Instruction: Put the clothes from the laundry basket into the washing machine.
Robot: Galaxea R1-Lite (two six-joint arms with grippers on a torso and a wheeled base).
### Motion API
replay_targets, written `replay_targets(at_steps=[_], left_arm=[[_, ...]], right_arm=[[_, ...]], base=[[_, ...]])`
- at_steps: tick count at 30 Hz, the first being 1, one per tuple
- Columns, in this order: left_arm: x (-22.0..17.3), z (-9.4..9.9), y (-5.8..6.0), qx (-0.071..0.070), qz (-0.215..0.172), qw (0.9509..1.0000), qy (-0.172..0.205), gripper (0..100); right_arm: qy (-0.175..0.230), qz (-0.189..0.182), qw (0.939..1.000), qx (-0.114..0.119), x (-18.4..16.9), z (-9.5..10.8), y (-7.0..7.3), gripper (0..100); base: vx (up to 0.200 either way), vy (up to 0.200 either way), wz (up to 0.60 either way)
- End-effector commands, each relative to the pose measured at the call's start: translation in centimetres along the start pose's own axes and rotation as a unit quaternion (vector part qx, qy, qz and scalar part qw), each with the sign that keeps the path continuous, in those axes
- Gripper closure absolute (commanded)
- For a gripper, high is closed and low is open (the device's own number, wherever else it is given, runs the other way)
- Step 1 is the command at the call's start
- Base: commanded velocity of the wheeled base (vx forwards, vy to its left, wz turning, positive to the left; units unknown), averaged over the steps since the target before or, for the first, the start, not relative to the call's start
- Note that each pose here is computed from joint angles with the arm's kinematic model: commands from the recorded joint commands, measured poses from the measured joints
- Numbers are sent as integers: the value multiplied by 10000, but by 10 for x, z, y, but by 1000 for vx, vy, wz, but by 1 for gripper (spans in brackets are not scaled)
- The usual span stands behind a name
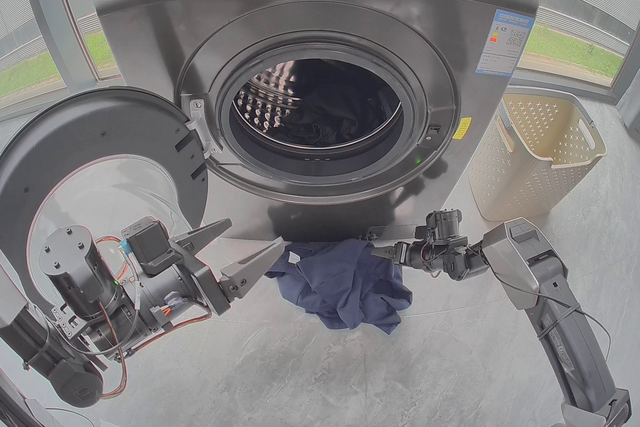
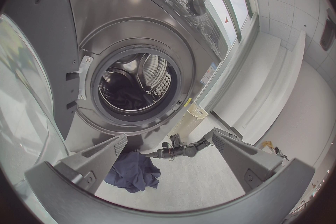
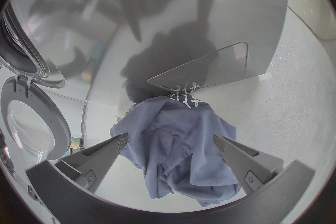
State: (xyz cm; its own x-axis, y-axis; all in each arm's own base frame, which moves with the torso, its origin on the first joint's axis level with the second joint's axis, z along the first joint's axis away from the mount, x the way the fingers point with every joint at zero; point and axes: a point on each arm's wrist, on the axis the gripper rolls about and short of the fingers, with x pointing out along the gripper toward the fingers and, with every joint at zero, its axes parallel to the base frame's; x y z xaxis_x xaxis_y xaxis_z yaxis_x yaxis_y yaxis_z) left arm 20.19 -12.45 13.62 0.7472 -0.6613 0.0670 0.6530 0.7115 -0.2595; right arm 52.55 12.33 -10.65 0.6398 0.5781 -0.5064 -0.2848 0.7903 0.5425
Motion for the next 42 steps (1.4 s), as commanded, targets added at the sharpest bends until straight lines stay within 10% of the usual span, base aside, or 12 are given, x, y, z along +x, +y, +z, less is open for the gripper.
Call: replay_targets(at_steps=[1,10,21,42], left_arm=[[3,3,9,-13,199,9998,-82,0],[-3,4,28,-505,660,9964,-151,0],[11,-3,41,-498,801,9955,-69,0],[2,23,22,-386,523,9961,-593,0]], right_arm=[[-4,-32,10000,11,0,-1,-3,0],[-7,-21,9999,-121,2,-2,6,0],[223,-382,9987,-272,-4,-5,-13,0],[652,-373,9969,-247,5,-27,-17,0]], base=[[0,0,0],[0,0,0],[0,0,0],[0,0,0]])
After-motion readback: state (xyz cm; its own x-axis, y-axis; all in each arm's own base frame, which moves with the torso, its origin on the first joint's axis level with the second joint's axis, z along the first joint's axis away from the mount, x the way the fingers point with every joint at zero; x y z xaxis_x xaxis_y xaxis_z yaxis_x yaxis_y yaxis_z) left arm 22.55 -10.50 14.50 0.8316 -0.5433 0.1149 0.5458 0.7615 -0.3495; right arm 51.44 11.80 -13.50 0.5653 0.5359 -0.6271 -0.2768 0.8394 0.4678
